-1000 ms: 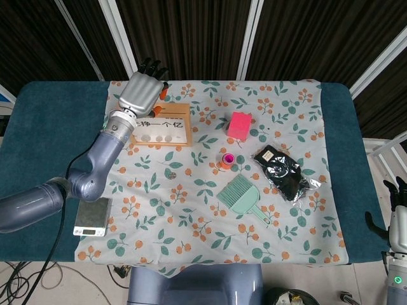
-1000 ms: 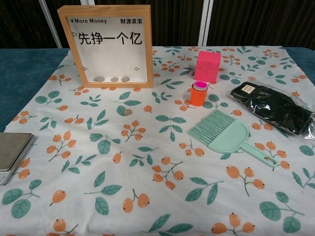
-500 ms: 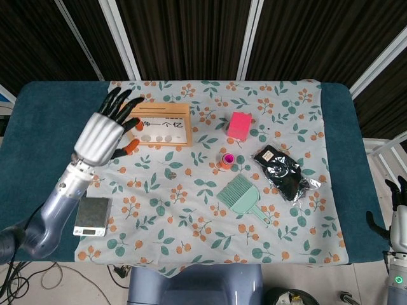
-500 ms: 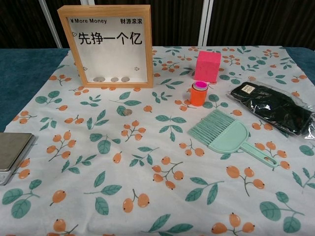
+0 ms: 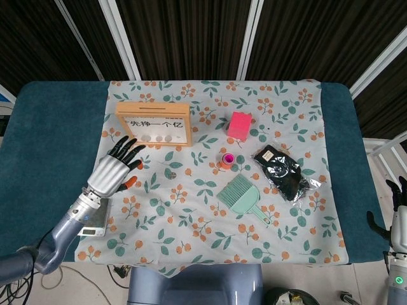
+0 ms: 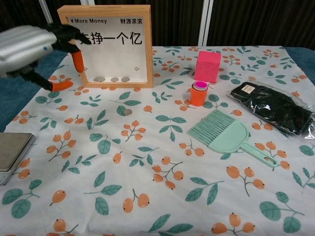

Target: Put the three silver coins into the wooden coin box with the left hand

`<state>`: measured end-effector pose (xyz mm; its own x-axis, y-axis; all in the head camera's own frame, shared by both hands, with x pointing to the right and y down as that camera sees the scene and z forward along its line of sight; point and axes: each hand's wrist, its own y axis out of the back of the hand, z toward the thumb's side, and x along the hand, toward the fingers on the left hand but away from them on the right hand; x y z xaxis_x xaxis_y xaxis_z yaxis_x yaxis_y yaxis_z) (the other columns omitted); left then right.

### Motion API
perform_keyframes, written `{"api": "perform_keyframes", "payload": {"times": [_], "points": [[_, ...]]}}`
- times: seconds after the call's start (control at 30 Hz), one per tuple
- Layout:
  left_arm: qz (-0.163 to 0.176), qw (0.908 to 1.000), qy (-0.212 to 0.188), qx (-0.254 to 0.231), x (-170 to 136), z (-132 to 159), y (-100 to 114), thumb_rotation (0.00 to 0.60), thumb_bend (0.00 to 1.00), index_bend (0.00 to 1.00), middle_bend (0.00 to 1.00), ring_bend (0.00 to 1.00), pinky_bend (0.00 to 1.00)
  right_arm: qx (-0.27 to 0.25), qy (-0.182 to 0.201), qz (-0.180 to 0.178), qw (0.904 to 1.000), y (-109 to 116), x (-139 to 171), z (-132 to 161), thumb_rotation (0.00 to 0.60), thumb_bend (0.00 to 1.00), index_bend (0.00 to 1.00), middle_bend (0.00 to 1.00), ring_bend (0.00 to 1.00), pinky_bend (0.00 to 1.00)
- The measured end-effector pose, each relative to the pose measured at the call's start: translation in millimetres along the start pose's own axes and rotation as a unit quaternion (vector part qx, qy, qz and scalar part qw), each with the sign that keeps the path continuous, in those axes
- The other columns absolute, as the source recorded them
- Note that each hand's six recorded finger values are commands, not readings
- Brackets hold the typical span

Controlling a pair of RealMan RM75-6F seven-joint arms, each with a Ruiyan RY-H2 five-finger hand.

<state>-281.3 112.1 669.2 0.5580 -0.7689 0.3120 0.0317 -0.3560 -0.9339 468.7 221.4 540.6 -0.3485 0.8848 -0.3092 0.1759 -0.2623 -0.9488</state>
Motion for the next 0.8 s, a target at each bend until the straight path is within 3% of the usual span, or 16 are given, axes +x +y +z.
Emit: {"api": "perform_keyframes", "payload": {"times": [0.13,0.33,0.8], "points": [[-0.035,0.9993,-0.004,0.006,8.9,8.8,-29.7,0.6,0.31,0.45,0.13,0.0,0.0,-0.001,-0.001,-0.001,1.0,0.8,-0.3,-0.5,0.6,0.39,0.17,0.05,0.02,0.0],[-0.053,0.9984,-0.006,0.019,24.2,16.4,-52.9,0.6,0.3,0.43,0.13,0.0,0.0,-0.003,-0.003,-0.002,1.0,1.4,-1.1,-1.3,0.6,0.39,0.17,0.05,0.02,0.0],[-0.06,0.9969,-0.036,0.037,59.4,45.7,-77.8,0.6,0.31,0.41,0.13,0.0,0.0,-0.002,-0.003,0.0,1.0,0.8,-1.2,-1.3,0.6,0.39,0.17,0.05,0.02,0.0]]}}
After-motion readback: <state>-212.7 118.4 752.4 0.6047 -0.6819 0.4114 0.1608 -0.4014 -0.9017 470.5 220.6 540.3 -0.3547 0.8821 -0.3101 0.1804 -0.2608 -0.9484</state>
